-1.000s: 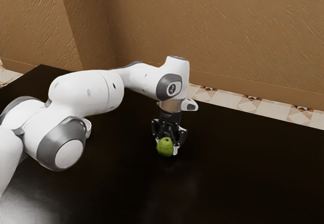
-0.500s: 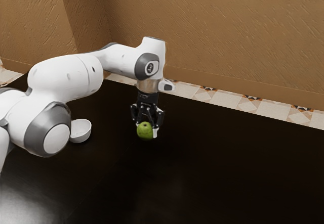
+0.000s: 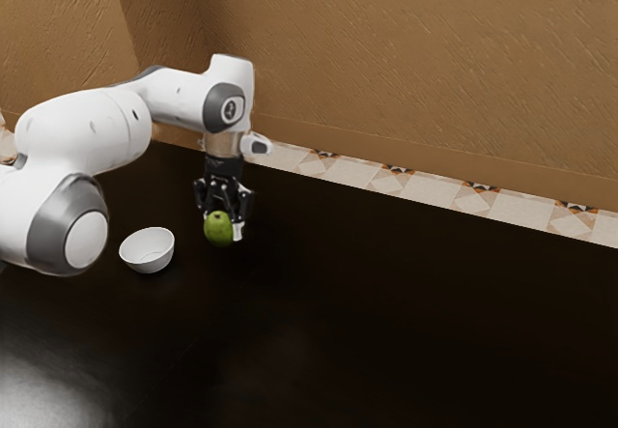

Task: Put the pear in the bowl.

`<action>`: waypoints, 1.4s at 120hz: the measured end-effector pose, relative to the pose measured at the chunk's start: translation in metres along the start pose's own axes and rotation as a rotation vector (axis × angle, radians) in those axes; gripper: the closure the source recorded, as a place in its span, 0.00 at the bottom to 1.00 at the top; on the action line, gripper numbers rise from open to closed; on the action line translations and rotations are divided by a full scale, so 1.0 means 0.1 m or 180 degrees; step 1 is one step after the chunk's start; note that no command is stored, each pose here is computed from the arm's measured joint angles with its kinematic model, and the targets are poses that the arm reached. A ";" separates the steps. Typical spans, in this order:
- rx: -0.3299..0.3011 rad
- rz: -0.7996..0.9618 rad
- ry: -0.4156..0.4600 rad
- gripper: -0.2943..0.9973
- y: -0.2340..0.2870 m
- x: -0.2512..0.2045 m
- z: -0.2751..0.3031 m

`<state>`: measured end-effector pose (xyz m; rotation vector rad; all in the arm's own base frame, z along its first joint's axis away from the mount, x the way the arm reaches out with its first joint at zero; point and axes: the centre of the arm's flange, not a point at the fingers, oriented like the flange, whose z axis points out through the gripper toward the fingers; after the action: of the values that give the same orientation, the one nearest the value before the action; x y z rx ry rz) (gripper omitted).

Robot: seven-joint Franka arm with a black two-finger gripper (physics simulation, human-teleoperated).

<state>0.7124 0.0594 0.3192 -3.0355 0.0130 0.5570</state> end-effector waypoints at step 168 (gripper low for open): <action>0.0270 0.0908 -0.0022 0.66 -1.40 -0.66 0.26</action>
<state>0.6446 0.2007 0.3261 -2.9661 0.4628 0.5672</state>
